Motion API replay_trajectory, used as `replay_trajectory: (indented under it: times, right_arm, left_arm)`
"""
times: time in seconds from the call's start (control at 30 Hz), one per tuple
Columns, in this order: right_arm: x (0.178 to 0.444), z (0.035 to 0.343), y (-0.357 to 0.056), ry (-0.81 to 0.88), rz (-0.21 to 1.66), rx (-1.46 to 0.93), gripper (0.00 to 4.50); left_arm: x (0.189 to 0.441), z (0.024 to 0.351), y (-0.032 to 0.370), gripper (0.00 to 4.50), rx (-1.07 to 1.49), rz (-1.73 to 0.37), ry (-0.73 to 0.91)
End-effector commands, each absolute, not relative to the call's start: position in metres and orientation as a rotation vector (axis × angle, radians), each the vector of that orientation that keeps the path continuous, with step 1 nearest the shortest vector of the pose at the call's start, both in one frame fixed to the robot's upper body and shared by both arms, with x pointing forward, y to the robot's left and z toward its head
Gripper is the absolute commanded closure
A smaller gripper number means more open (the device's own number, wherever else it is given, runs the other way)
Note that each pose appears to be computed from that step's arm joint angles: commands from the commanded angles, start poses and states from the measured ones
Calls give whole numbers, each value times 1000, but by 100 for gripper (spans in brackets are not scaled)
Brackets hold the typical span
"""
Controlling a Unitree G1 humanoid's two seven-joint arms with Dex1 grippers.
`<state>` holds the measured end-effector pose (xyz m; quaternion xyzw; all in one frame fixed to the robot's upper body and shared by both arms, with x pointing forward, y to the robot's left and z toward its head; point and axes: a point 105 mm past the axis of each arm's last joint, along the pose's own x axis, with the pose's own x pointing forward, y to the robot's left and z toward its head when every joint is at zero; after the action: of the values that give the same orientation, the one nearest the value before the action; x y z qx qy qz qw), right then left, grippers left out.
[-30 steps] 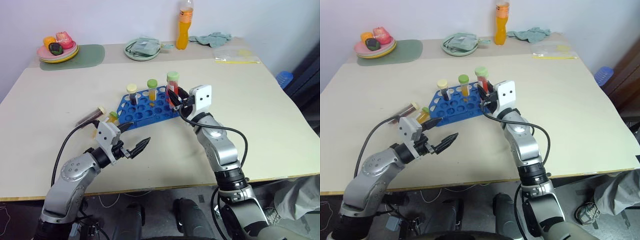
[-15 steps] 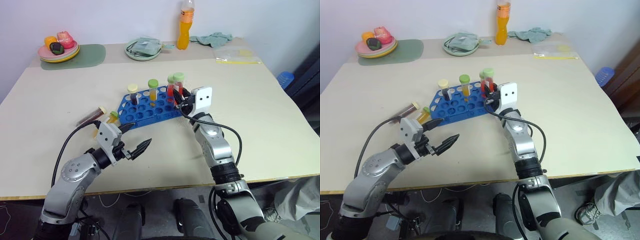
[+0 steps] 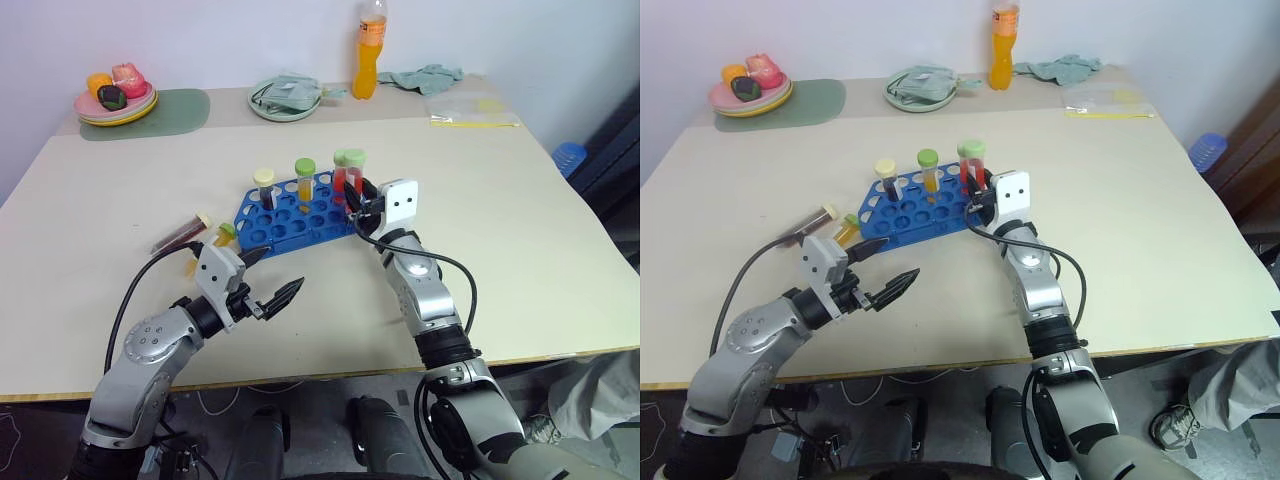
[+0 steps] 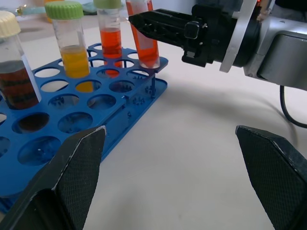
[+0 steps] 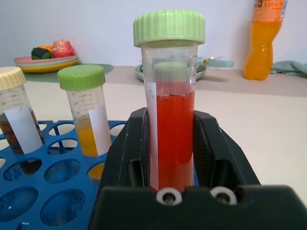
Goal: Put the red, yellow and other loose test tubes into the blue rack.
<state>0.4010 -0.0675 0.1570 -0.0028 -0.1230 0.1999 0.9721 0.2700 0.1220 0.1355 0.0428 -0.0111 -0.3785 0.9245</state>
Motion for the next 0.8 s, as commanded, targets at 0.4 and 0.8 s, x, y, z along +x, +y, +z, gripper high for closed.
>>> replay_trajectory:
  times: [0.4,0.8]
  right_arm:
    - [376,210,-74,-441,513,-108,40]
    - [316,188,-64,-278,1029,-349,40]
  left_arm:
    - [301,168,194,0,269,-504,210]
    - [335,194,230,0,274,-403,844]
